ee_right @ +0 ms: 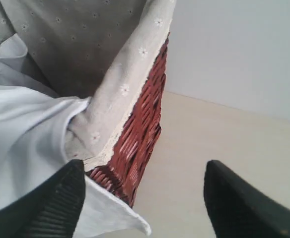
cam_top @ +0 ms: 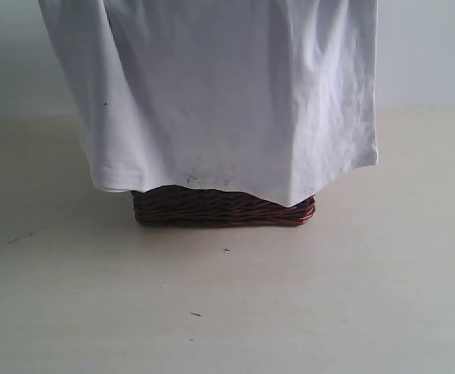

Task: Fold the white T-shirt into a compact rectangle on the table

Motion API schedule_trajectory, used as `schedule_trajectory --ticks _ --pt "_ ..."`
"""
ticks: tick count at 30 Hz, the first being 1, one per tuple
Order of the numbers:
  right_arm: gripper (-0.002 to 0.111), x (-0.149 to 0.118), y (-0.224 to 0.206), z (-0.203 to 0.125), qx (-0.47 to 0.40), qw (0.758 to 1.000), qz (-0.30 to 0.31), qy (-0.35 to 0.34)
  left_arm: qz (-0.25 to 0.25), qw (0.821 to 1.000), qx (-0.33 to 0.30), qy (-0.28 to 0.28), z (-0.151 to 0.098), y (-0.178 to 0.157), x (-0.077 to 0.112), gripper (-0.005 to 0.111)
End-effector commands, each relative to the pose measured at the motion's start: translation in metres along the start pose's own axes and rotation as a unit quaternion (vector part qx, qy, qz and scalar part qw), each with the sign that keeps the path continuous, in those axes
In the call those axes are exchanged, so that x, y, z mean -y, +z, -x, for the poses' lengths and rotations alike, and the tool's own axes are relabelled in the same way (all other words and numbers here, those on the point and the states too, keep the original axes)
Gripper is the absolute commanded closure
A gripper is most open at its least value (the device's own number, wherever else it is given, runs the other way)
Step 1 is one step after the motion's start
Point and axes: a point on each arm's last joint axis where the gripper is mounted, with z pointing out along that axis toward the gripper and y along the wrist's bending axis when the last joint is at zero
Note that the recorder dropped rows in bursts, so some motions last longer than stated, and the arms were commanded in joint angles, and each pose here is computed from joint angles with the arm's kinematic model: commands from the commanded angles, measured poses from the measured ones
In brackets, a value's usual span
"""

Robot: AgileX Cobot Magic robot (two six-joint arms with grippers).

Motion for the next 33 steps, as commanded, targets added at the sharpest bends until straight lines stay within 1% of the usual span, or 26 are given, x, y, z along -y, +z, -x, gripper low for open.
schedule_trajectory --ticks 1,3,6,9,12,16,20,24,31,33 --pt "0.032 -0.018 -0.018 0.002 0.014 0.999 0.018 -0.040 -0.013 1.000 -0.019 0.011 -0.004 0.000 0.002 0.045" --pt "0.029 -0.024 -0.020 0.000 0.007 0.999 0.025 -0.047 -0.026 0.999 -0.026 0.023 -0.006 0.000 0.005 0.045" --pt "0.029 -0.030 -0.019 -0.001 0.000 0.998 0.035 -0.053 -0.042 0.998 -0.035 0.042 -0.008 0.005 0.011 0.045" --pt "0.029 -0.033 -0.019 -0.001 0.002 0.998 0.041 -0.055 -0.057 0.994 -0.044 0.077 -0.015 0.015 0.020 0.045" --pt "0.029 -0.033 -0.019 -0.001 0.002 0.998 0.042 -0.054 -0.060 0.992 -0.054 0.099 -0.024 0.024 0.022 0.045" --pt "0.029 -0.033 -0.019 0.000 0.004 0.998 0.042 -0.054 -0.050 0.993 -0.058 0.094 -0.029 0.027 0.017 0.045" --pt "0.029 -0.033 -0.019 0.000 0.004 0.998 0.043 -0.054 -0.060 0.992 -0.063 0.094 -0.031 0.027 0.019 0.045" --pt "0.029 -0.033 -0.019 0.000 0.005 0.998 0.043 -0.053 -0.060 0.990 -0.065 0.106 -0.032 0.029 0.016 0.045" --pt "0.029 -0.034 -0.019 0.001 0.009 0.998 0.048 -0.051 -0.105 0.984 -0.100 0.105 -0.045 0.044 0.020 0.045" --pt "0.029 -0.034 -0.019 0.001 0.009 0.998 0.048 -0.050 -0.113 0.981 -0.105 0.118 -0.049 0.049 0.021 0.045"
